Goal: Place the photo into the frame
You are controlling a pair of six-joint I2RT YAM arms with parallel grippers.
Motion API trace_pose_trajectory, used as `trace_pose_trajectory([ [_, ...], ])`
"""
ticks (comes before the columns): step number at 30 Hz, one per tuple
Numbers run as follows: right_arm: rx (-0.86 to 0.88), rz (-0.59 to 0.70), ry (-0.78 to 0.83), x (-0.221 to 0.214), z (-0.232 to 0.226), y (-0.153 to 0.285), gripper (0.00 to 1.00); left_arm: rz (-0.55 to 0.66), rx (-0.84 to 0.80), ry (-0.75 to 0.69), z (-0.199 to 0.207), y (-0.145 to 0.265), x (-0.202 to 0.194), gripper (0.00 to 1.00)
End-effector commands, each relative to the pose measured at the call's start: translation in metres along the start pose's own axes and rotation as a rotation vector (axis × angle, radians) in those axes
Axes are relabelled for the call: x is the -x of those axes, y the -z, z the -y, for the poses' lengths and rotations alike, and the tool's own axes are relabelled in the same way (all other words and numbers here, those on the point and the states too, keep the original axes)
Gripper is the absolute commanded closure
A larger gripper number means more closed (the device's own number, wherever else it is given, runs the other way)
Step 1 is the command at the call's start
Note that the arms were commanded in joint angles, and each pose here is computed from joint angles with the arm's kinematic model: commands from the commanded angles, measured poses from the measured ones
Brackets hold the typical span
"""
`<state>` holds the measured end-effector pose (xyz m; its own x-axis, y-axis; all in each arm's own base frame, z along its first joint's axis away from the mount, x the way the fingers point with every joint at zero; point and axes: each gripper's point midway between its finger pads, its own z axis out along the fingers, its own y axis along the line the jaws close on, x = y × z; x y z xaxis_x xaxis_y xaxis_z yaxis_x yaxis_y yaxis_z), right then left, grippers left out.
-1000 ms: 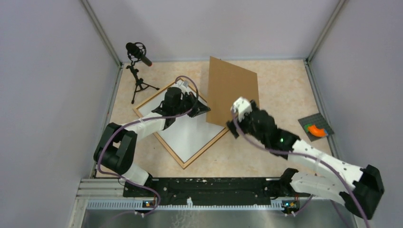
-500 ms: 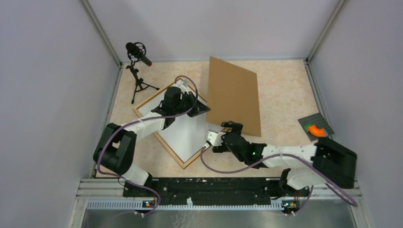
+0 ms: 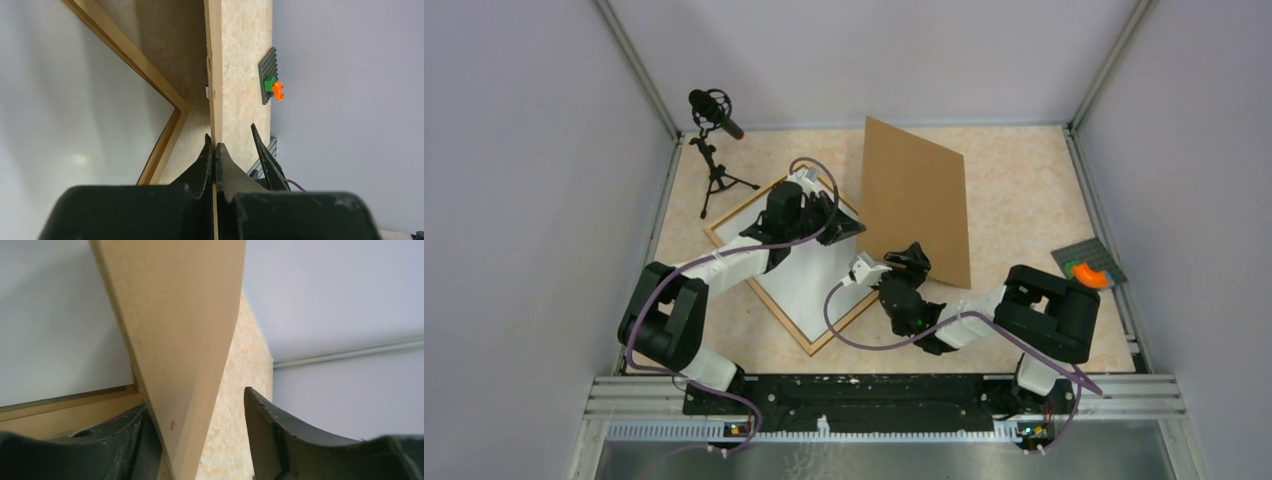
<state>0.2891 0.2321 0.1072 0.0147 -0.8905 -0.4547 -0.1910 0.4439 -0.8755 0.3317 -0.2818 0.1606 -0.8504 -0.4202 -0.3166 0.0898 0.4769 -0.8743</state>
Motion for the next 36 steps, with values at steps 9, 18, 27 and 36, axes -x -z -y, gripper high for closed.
trace_pose_trajectory([
  [9, -0.111, 0.001, -0.302, 0.020, 0.037, -0.011, 0.84, 0.047, -0.124, -0.058, 0.043, 0.021, 0.014, 1.00],
  [18, -0.284, -0.007, -0.492, -0.001, 0.087, -0.003, 1.00, 0.144, -0.141, -0.282, 0.083, 0.053, 0.041, 0.45],
  [27, -0.263, 0.032, -0.956, -0.013, 0.129, 0.010, 1.00, 0.550, 0.066, -0.653, 0.147, 0.171, 0.102, 0.02],
  [36, -0.059, 0.093, -1.484, 0.000, 0.175, 0.030, 1.00, 0.775, 0.192, -0.857, 0.177, 0.246, 0.126, 0.01],
])
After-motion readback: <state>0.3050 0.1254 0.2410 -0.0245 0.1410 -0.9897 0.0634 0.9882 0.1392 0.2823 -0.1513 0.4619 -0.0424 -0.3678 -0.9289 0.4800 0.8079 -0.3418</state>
